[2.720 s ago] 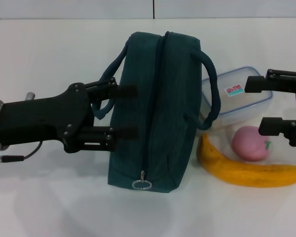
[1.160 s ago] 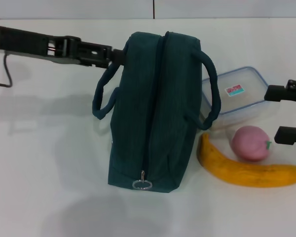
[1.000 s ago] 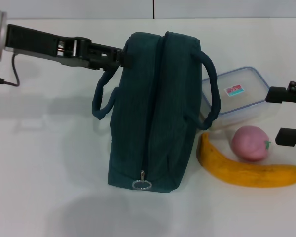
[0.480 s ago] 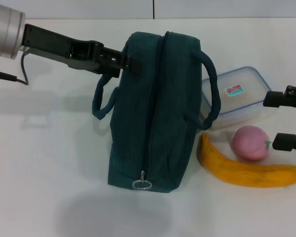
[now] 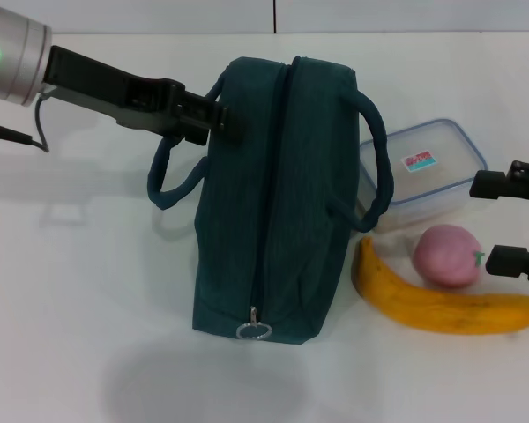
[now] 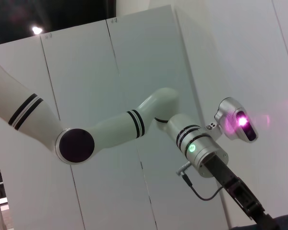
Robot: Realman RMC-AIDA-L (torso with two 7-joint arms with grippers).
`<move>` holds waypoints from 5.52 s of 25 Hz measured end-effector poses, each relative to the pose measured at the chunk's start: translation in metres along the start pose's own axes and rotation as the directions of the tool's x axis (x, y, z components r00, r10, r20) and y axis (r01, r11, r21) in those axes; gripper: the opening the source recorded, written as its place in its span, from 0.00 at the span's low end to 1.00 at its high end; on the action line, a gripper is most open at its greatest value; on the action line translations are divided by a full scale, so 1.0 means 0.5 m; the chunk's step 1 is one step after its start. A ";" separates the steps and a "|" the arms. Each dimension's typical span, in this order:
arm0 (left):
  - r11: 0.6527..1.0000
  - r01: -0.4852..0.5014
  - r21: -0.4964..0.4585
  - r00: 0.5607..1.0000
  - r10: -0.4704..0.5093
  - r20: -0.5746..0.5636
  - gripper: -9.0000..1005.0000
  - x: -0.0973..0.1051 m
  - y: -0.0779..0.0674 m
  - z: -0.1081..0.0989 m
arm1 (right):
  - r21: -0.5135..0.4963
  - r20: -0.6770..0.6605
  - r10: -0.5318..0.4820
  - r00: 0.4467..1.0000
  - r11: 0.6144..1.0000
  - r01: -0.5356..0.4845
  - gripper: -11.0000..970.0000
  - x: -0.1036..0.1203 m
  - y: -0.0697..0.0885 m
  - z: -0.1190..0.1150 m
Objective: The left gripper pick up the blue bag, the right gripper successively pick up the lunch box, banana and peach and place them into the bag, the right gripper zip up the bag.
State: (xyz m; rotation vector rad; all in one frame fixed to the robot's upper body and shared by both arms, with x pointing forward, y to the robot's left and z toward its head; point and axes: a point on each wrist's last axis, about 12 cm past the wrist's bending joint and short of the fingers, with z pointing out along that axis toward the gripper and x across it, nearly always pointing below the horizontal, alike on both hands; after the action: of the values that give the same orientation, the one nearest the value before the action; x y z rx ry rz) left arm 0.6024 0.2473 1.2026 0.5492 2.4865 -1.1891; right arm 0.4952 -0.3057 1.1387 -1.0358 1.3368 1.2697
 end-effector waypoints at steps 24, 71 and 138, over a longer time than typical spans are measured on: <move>1.000 0.018 0.006 1.000 -0.018 -0.026 0.14 0.005 0.003 0.010 | 0.036 0.066 0.041 0.997 0.998 -0.044 0.82 0.023 0.003 -0.002; 0.997 -0.073 0.015 0.996 0.072 0.058 0.05 0.014 0.013 0.032 | 0.431 0.726 0.457 0.514 0.281 -0.858 0.80 0.237 -0.104 0.051; 0.992 -0.113 0.049 0.989 0.108 0.102 0.05 0.000 -0.003 0.039 | -0.129 0.876 0.469 0.109 0.447 -0.885 0.15 0.110 -0.113 0.024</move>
State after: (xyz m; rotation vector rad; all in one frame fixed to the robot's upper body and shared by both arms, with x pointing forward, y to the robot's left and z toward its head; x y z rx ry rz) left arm 0.6042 0.2310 1.1920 0.6187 2.3154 -1.2143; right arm 0.5432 -0.2964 1.0759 0.7729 1.1890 1.6858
